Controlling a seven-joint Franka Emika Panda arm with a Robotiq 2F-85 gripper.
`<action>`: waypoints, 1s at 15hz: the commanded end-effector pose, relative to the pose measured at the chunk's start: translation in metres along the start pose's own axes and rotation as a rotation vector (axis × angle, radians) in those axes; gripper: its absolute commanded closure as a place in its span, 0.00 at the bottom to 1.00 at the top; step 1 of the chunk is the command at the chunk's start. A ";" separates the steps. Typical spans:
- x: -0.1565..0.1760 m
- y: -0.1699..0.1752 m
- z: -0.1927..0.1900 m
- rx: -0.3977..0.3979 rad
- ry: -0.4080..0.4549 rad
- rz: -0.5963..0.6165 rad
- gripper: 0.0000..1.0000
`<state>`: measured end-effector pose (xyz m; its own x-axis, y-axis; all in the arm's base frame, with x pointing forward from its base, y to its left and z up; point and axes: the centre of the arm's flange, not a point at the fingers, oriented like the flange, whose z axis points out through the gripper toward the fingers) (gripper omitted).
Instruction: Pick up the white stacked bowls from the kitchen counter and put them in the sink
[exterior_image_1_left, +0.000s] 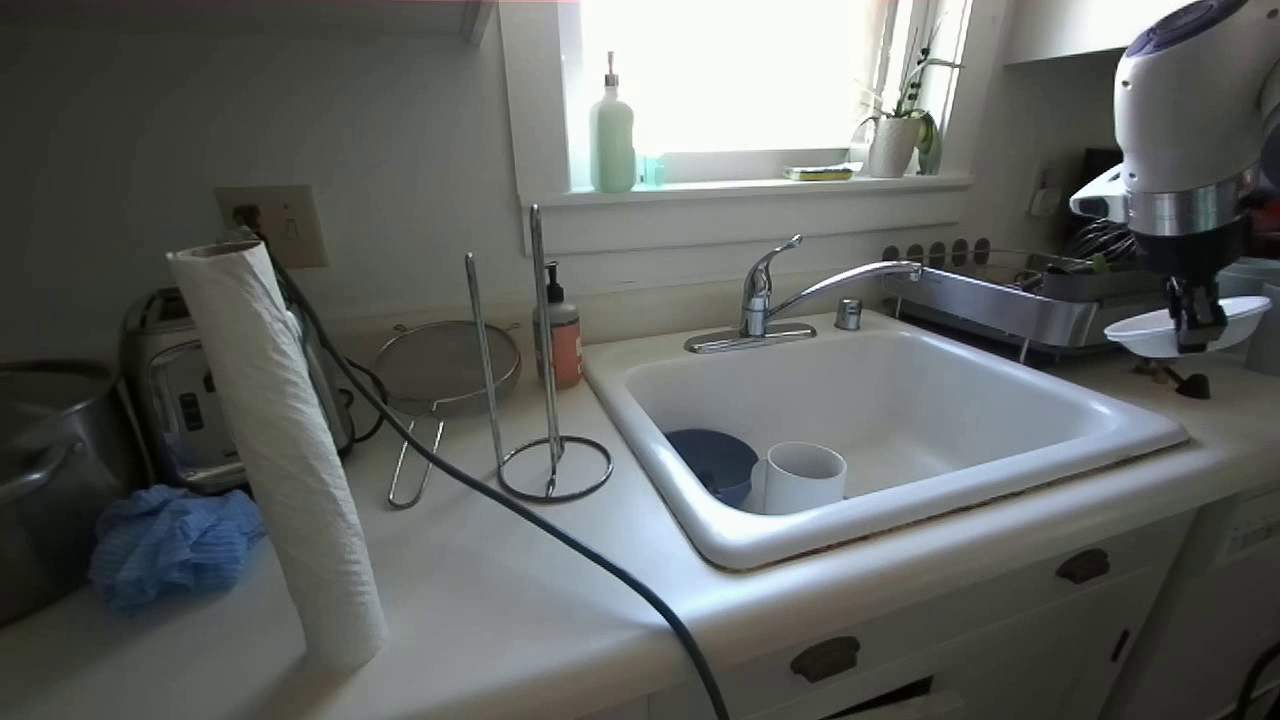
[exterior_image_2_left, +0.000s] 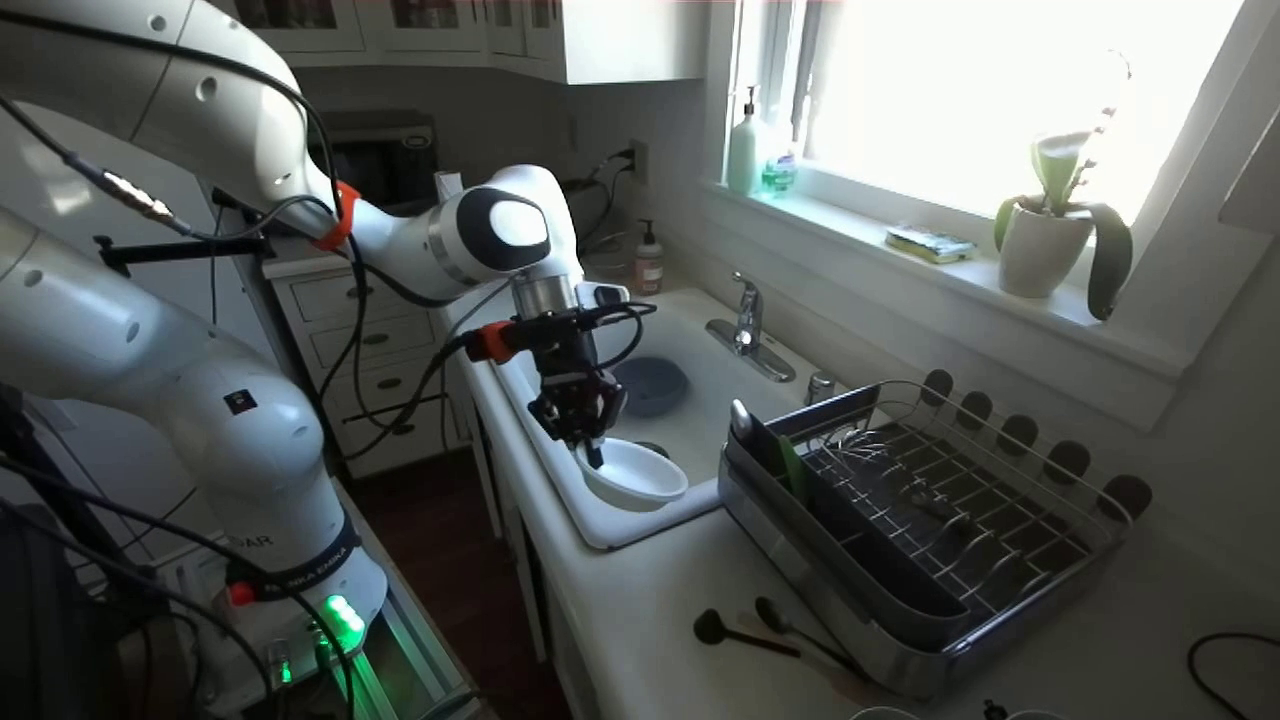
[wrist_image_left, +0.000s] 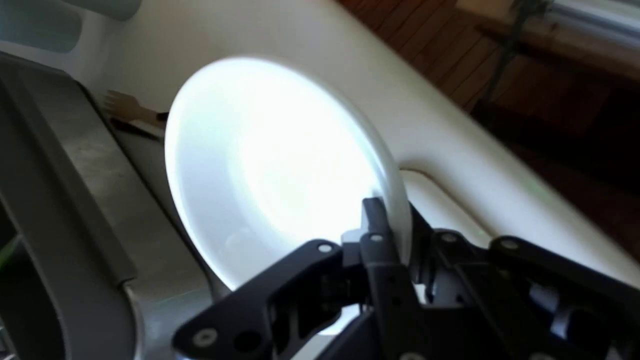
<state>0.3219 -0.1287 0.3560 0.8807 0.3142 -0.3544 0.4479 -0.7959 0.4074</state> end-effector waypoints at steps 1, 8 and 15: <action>-0.055 -0.056 -0.026 0.054 0.082 -0.163 0.97; -0.033 -0.094 -0.065 -0.056 0.371 -0.350 0.97; 0.020 -0.058 -0.110 -0.028 0.358 -0.366 0.89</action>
<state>0.3307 -0.0196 0.4182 0.6607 0.7312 -0.1700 0.7366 -0.5877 0.3347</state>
